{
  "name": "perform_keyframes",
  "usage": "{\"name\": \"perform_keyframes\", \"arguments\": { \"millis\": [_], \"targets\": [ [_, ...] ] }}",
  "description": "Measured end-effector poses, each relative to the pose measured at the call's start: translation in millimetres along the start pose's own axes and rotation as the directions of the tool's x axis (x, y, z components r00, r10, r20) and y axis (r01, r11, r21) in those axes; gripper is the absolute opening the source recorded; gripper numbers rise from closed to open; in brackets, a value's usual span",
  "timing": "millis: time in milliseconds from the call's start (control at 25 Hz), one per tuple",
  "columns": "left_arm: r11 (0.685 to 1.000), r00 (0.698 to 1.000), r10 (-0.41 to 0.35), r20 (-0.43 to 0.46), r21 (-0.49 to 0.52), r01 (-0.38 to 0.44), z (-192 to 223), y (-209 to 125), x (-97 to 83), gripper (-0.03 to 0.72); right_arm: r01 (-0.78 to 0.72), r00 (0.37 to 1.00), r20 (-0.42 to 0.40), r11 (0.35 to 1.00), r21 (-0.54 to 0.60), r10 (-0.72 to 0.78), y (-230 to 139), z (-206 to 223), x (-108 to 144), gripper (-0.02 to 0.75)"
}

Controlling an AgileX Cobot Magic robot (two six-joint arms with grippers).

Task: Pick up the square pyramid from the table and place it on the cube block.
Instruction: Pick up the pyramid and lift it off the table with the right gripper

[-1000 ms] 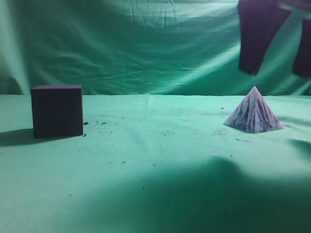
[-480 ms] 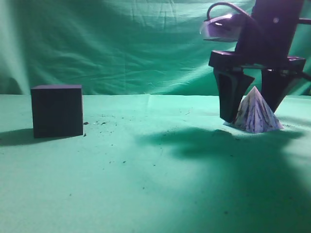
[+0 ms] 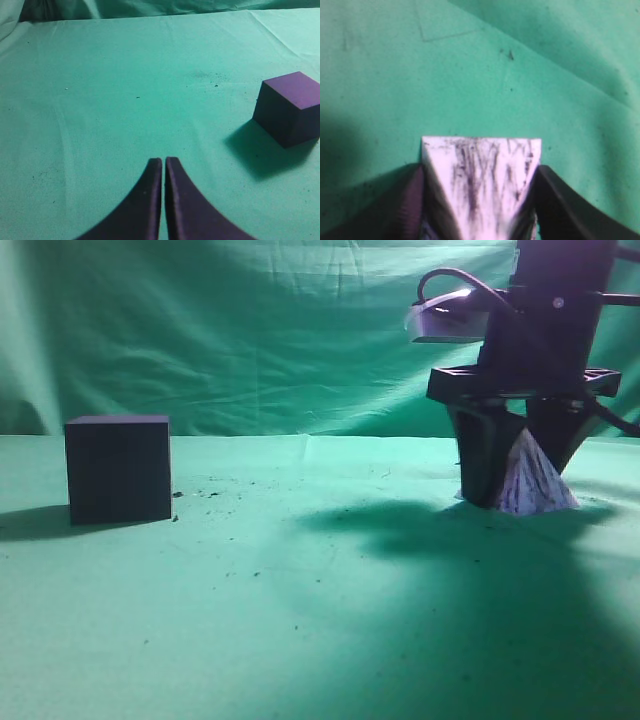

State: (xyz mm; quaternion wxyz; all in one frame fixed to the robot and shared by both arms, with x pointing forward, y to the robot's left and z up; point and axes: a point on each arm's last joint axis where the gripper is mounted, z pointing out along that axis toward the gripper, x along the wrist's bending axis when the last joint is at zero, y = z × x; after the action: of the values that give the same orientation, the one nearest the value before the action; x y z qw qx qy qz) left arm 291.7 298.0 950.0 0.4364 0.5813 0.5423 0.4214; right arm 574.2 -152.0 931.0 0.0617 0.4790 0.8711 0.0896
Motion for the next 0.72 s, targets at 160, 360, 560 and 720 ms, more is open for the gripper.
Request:
{"name": "perform_keyframes", "arguments": {
  "millis": [160, 360, 560, 720],
  "targets": [
    [1.000, 1.000, 0.000, 0.000, 0.000, 0.000, 0.0, 0.0, 0.0, 0.000, -0.028, 0.999, 0.035, 0.999, 0.035, 0.026, -1.3, -1.8, -1.3, 0.387],
    [1.000, 1.000, 0.000, 0.000, 0.000, 0.000, 0.0, 0.0, 0.0, 0.000, -0.040, 0.997, 0.074, 0.997, 0.064, 0.035, -1.5, -5.1, -5.1, 0.387],
    [1.000, 1.000, 0.000, 0.000, 0.000, 0.000, 0.0, 0.0, 0.0, 0.000, -0.031, 0.995, 0.096, 0.999, 0.043, 0.026, 9.1, -34.1, -9.5, 0.387],
    [1.000, 1.000, 0.000, 0.000, 0.000, 0.000, 0.0, 0.0, 0.0, 0.000, -0.002, 1.000, 0.027, 0.995, -0.095, 0.005, 28.6, -89.9, -1.8, 0.387]
  ]
}}
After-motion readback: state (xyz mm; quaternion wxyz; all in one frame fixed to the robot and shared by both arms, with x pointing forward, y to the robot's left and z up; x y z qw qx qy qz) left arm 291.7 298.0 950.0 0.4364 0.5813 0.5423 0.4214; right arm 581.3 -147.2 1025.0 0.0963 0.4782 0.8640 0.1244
